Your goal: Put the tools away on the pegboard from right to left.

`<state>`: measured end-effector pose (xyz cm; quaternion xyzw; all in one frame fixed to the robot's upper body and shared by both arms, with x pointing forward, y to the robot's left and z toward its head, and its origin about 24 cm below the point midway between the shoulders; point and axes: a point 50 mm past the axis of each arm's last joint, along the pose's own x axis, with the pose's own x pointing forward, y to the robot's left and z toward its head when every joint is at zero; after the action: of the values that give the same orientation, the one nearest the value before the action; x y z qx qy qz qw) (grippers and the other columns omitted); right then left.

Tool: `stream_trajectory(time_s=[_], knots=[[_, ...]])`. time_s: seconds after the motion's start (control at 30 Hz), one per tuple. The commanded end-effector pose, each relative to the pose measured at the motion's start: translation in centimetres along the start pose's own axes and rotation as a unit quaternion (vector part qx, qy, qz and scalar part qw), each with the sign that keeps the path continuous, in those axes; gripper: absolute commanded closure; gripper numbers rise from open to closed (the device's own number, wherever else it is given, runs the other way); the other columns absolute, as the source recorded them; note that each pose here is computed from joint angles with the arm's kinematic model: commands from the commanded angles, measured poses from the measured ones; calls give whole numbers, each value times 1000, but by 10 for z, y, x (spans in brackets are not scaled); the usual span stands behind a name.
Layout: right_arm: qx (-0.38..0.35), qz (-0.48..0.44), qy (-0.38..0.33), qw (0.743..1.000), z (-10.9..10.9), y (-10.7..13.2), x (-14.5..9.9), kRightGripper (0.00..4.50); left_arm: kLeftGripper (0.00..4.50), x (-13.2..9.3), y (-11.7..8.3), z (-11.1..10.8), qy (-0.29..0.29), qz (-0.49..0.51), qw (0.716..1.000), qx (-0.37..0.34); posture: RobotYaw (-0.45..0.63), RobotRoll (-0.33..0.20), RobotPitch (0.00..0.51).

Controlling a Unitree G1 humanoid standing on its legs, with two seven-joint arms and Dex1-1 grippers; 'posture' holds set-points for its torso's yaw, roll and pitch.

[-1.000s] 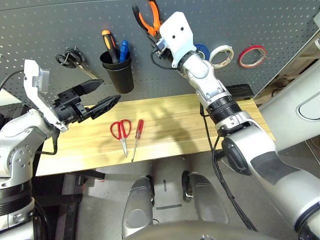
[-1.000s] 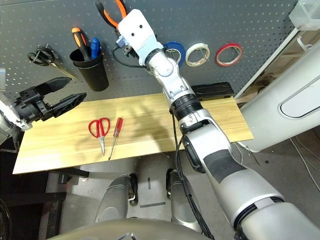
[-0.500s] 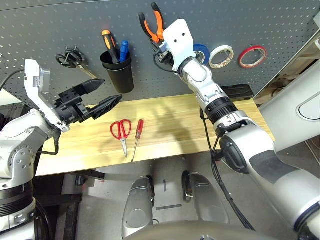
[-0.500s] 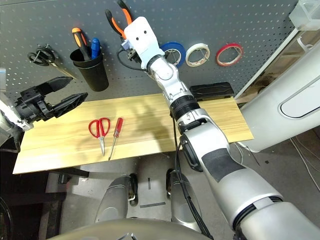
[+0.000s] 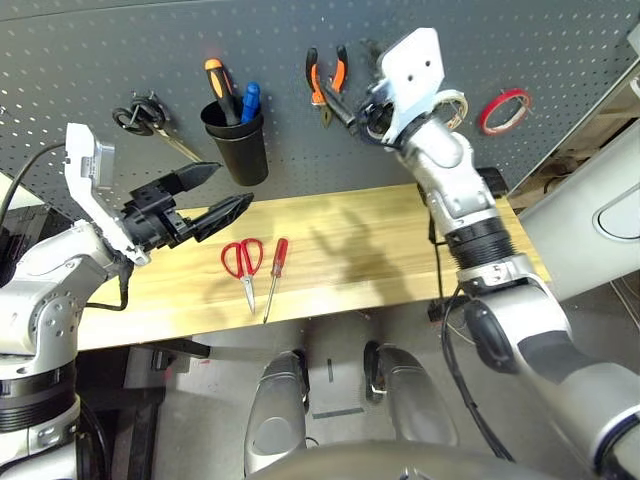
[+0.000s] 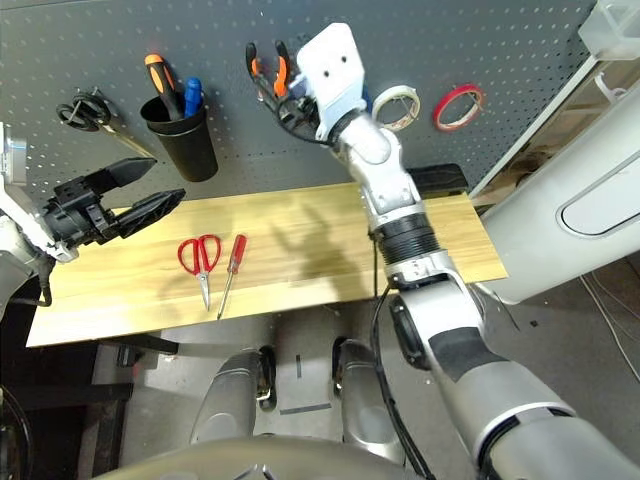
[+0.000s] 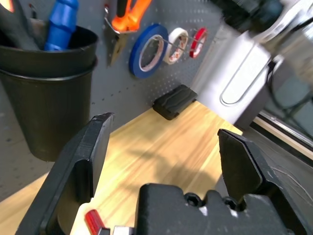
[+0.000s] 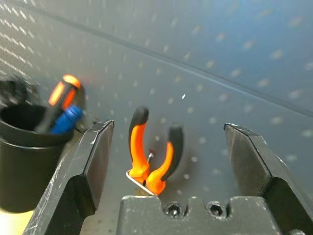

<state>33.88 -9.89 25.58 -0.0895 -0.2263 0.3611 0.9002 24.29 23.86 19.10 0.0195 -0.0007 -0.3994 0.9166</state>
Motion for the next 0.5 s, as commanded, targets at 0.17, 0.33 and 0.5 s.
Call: stream_trajectory(time_s=[0.17,0.33,0.5], knots=[[85,113,110,984,0,-1,-58,10,0,12,-1,-19,31,4,999,-19,-34,0,136],[103,162,180,965,-24,13,-89,10,0,24,-5,-35,53,0,998,-40,-45,0,142],[125,172,224,951,-56,28,-111,10,0,38,-8,-62,89,11,995,-46,-39,0,143]])
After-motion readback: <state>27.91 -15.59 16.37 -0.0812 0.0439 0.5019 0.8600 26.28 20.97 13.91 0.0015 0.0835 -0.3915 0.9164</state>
